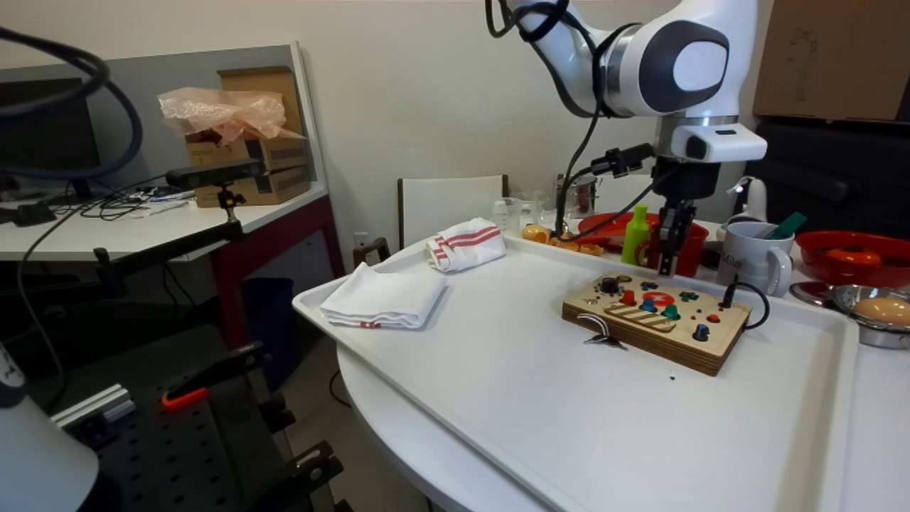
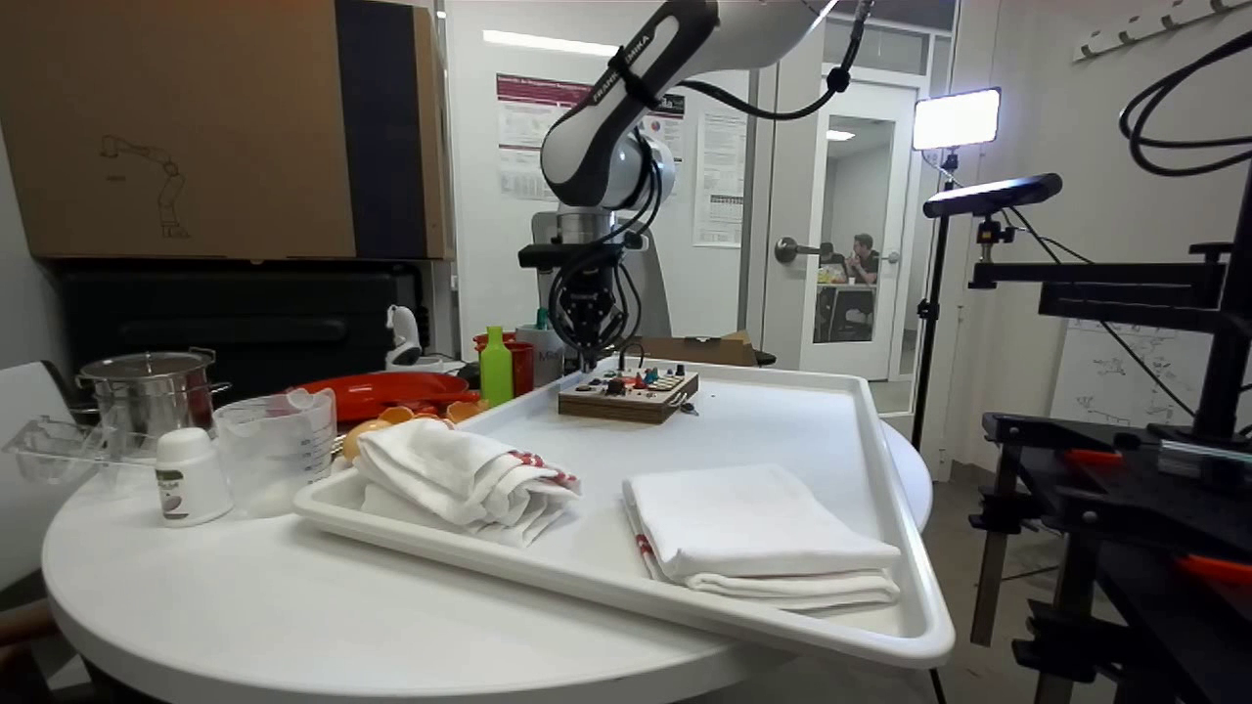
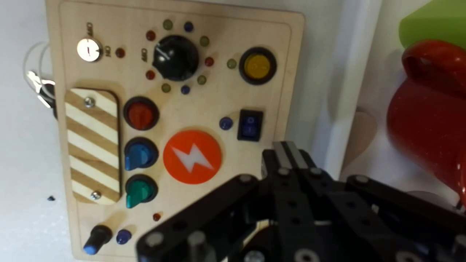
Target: Push the button on the left
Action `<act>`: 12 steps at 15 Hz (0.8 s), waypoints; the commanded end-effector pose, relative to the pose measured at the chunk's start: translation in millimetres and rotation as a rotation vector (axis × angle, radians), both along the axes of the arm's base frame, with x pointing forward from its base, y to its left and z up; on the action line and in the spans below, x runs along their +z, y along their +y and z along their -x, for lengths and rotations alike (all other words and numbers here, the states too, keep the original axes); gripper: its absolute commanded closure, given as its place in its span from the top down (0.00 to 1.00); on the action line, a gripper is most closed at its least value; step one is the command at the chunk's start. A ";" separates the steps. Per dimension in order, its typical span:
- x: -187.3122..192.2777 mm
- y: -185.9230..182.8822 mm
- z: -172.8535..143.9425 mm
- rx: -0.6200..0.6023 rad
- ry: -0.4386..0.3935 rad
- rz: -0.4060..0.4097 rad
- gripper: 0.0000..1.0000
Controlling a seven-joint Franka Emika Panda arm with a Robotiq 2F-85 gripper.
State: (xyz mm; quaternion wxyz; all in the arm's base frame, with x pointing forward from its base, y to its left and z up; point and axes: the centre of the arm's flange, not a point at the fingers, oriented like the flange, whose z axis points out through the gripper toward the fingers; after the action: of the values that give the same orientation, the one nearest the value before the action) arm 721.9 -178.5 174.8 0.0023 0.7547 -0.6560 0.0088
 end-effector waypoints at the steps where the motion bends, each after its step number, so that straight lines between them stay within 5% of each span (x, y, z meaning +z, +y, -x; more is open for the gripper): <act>1: 13.3 -2.8 -7.3 -0.006 -0.007 0.008 0.00; 12: 39.3 9.8 11.9 0.000 0.102 0.009 0.00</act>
State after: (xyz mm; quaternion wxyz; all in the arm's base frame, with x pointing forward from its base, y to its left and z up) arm 717.5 -179.8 193.0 0.0268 0.7547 -0.6552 -0.0195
